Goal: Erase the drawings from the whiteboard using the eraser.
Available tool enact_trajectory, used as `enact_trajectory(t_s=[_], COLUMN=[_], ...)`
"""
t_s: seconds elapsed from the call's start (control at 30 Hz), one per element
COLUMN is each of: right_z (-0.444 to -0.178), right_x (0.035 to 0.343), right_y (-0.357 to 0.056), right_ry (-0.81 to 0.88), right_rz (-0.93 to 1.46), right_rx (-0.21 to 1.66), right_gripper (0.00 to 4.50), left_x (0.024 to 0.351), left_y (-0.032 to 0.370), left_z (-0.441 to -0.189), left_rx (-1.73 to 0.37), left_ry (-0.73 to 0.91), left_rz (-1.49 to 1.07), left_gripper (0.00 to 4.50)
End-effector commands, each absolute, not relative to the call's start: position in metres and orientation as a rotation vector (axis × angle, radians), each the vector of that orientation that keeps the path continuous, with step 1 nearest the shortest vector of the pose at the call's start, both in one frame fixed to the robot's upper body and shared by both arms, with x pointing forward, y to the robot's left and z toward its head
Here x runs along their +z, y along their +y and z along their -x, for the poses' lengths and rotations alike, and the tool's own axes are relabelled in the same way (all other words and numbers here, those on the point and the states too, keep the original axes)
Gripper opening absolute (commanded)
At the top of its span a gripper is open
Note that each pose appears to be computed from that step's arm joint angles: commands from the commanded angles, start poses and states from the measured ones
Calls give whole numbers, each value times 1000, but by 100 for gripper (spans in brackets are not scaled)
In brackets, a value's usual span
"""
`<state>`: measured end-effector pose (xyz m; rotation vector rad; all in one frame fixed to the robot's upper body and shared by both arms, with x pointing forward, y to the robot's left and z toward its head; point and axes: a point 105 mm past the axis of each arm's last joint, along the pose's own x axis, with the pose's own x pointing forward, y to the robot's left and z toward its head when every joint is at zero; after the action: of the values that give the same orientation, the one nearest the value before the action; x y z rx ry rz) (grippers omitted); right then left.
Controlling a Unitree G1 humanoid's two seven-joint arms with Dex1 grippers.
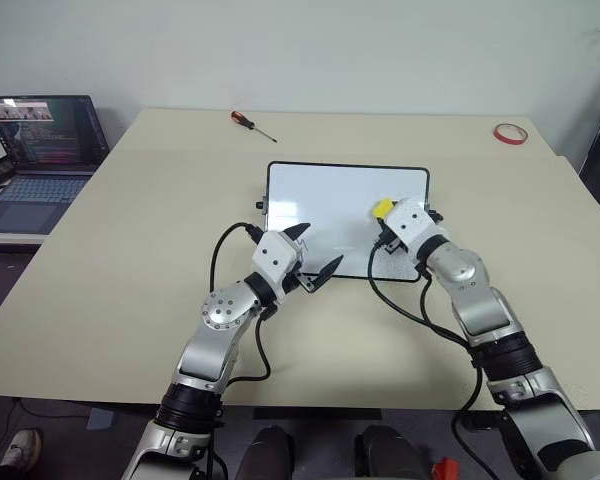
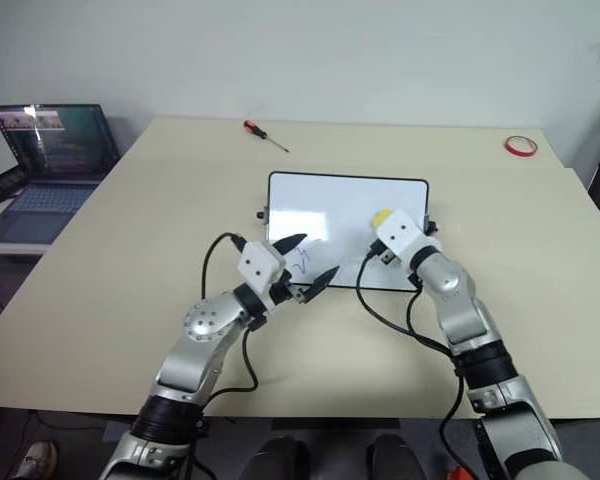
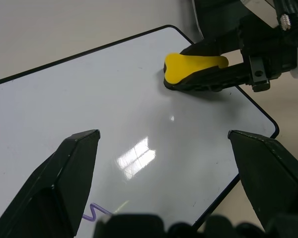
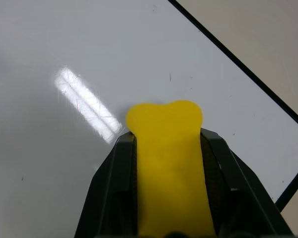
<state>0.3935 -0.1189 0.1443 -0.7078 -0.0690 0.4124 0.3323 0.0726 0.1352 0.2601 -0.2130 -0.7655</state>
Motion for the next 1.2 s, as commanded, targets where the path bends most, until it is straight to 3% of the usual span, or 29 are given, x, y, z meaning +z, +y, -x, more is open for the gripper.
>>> enact_trajectory(t_s=[0.03,0.43,0.67,0.8,1.2], right_z=[-393,-378,-357,-350,-362], right_x=[117,143,139,135,155], right_y=[-138,-106,-101,-88,-32], right_ry=[67,-68,-111,-133,-258], right_rz=[721,472,412,414,404], right_rx=[384,508,578,617,712], right_gripper=[130,130,130,130,130], left_x=[146,146,150,135,113], left_y=[66,80,106,125,133], left_z=[-329,-323,-298,-284,-279], left_rx=[-784,-730,-564,-427,-330], left_ry=[-258,-252,-275,-215,-157], left_rz=[-255,-269,-211,-167,-144], left_gripper=[450,450,450,450,450])
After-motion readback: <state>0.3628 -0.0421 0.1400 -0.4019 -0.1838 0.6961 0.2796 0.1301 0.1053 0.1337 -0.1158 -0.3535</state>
